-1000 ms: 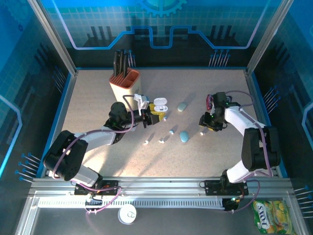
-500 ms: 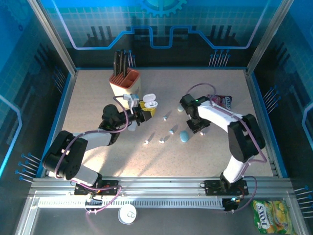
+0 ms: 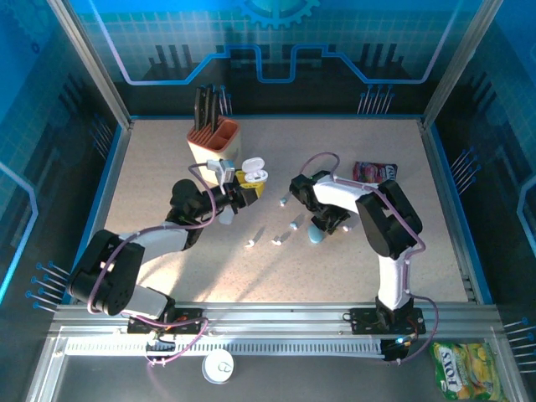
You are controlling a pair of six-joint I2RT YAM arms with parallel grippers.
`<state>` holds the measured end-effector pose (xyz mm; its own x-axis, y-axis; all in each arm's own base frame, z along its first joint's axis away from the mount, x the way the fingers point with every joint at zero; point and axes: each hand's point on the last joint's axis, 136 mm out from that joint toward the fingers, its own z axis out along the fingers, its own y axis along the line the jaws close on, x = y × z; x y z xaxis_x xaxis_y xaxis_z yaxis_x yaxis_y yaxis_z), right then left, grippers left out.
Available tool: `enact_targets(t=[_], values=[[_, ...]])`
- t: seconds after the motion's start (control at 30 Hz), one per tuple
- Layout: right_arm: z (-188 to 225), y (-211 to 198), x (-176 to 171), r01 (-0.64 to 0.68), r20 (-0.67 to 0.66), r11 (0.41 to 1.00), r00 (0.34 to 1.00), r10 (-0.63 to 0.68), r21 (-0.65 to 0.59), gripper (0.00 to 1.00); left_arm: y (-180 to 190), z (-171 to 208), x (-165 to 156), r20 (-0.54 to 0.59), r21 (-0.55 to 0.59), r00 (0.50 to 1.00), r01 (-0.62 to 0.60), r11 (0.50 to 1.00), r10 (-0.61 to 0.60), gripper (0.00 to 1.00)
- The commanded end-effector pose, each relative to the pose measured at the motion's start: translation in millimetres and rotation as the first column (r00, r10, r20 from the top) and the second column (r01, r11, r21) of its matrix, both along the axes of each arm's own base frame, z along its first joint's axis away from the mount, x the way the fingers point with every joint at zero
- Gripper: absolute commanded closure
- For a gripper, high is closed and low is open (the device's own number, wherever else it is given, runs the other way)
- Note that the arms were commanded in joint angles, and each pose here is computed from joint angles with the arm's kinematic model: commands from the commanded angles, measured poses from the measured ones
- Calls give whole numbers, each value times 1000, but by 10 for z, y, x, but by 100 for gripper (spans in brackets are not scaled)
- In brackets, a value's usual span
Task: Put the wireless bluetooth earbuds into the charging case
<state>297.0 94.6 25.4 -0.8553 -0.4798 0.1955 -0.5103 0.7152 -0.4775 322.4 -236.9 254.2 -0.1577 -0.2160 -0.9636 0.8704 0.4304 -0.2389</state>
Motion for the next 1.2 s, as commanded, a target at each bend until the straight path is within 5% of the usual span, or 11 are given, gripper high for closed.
enact_targets(t=[0.0,1.17], values=[[21,-35,-14,-12,-22,999,1000,11,-51,64,57,39,-29,25,6,1000,-13,1000,13,68],[-150,-292,-178,60,-94,994,993,-69,-91,75,49,28,-37,21,2,1000,-4,1000,4,68]])
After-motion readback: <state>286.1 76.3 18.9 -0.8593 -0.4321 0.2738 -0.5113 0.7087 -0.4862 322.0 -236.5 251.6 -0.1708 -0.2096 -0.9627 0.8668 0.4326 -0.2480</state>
